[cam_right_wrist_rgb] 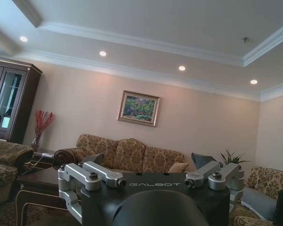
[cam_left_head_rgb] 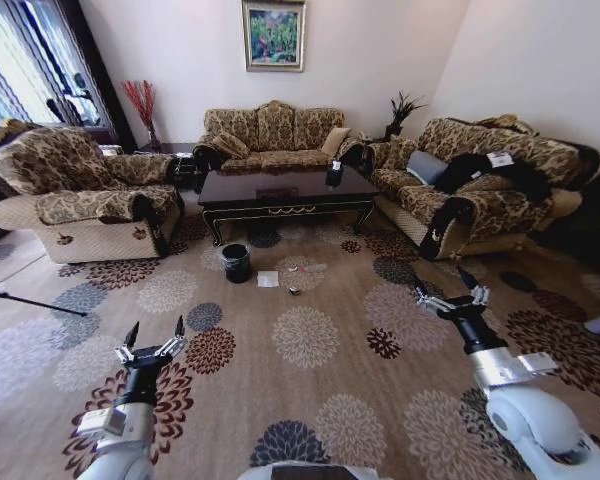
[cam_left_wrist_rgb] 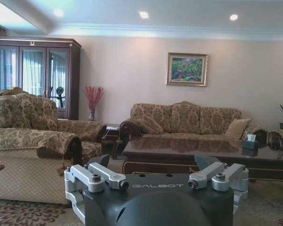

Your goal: Move to the front of the table and pick up the trash from the floor, then place it into the trash bin.

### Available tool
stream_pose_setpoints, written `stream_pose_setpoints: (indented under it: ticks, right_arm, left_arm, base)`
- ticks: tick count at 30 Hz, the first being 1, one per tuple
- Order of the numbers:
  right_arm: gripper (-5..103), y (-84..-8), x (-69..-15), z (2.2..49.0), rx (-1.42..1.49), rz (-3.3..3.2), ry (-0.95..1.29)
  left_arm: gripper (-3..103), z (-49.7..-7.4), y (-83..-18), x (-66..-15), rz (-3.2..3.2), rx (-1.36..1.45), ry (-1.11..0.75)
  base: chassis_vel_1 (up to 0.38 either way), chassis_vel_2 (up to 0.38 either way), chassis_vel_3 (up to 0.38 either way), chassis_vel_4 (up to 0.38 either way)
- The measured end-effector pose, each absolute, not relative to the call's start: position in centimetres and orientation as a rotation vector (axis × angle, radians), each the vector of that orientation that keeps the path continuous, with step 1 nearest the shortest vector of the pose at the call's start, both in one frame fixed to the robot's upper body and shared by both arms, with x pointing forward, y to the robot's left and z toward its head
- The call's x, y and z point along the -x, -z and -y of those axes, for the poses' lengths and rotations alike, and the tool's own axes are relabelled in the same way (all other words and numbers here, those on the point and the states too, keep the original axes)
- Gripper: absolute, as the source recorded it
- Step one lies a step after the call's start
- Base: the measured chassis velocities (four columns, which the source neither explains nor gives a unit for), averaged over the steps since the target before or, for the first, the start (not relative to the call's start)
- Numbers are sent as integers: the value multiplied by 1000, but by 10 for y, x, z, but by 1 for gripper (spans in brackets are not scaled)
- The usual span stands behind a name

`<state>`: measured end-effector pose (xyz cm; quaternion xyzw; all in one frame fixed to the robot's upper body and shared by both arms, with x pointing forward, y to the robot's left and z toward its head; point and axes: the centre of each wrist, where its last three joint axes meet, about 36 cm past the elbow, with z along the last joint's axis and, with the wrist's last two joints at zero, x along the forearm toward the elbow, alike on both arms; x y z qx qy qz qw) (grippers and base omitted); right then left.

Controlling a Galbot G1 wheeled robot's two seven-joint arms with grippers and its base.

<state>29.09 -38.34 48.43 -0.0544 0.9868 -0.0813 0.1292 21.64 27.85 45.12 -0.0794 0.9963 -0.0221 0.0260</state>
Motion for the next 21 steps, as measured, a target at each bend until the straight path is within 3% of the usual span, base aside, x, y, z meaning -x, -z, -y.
stream_pose_setpoints:
  ticks: [6, 14, 21]
  right_arm:
    - [100, -436, -286, 377, -58, -2881, 221]
    - [100, -350, -282, 330, -354, -2887, 170]
    - [100, -362, -294, 332, -389, -2840, 299]
  left_arm:
    - [100, -255, -417, -251, -3220, 380, -25]
    - [100, -248, -410, -260, -3251, 412, -57]
    - [100, -240, -423, -271, -3137, 591, -198]
  base:
    - [0, 0, 0, 0]
    - [0, 0, 0, 0]
    - [0, 0, 0, 0]
